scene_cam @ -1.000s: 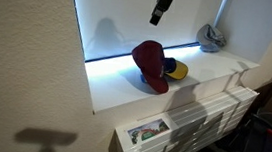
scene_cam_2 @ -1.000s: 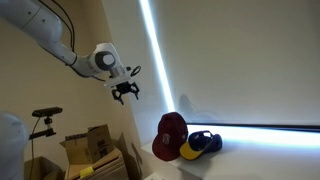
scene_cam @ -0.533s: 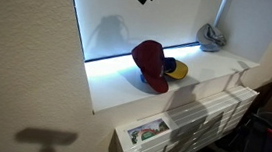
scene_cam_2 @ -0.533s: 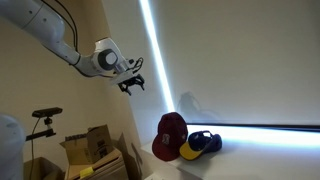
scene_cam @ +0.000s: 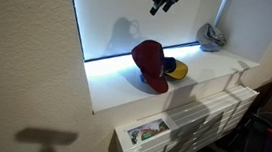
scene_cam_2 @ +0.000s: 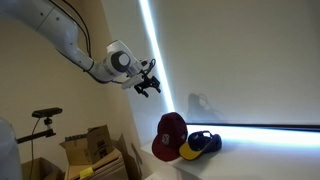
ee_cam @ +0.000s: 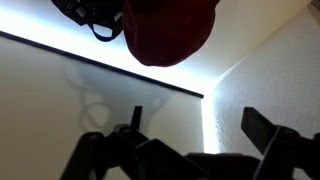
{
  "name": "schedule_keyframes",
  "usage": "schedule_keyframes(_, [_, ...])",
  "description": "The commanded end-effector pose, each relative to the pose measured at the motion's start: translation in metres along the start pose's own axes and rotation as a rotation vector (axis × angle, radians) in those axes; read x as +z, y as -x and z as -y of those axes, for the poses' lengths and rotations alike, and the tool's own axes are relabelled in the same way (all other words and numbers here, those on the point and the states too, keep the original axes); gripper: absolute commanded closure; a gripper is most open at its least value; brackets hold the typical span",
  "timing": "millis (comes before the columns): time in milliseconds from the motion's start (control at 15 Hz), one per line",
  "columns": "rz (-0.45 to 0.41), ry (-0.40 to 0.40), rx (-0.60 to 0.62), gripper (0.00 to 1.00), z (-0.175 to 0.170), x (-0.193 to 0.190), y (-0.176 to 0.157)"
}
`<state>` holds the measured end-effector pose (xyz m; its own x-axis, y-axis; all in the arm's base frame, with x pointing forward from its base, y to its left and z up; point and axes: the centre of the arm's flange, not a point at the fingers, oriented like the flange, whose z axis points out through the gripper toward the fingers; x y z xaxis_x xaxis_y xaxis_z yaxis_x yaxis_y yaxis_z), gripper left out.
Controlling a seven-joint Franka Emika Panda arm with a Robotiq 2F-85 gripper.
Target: Place the maroon on the windowsill
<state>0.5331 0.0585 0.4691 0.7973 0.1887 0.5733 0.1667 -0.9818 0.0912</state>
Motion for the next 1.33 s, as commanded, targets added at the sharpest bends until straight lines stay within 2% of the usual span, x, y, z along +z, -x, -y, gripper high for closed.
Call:
schedule_keyframes(0, [-0.003, -0.002, -0.003, 0.0, 0.002, -0.001, -0.001])
schedule_keyframes(133, [-0.009, -0.007, -0.011, 0.0, 0.008, -0.004, -0.003])
schedule_keyframes(267, [0.024, -0.046, -0.003, 0.0, 0.005, 0.022, -0.007])
schedule_keyframes(333, [0.057, -0.075, 0.004, 0.0, 0.001, 0.046, -0.007])
schedule_keyframes(467, [0.094, -0.074, 0.041, 0.0, -0.001, 0.078, 0.003])
schedule_keyframes(533, [0.07, -0.063, 0.033, 0.0, 0.008, 0.042, 0.01])
schedule_keyframes(667, [0.103, -0.065, 0.044, 0.0, 0.006, 0.07, 0.016])
schedule_keyframes(800, [0.108, -0.065, 0.046, 0.0, 0.006, 0.078, 0.014])
schedule_keyframes(933, [0.044, 0.044, 0.123, 0.0, 0.006, 0.077, 0.014])
schedule_keyframes(1067, [0.021, 0.122, 0.201, 0.0, -0.007, 0.081, 0.013])
schedule_keyframes(1133, [0.042, 0.047, 0.144, 0.0, -0.015, 0.075, 0.011])
schedule_keyframes(1267, [0.031, 0.089, 0.189, 0.0, -0.035, 0.074, 0.013])
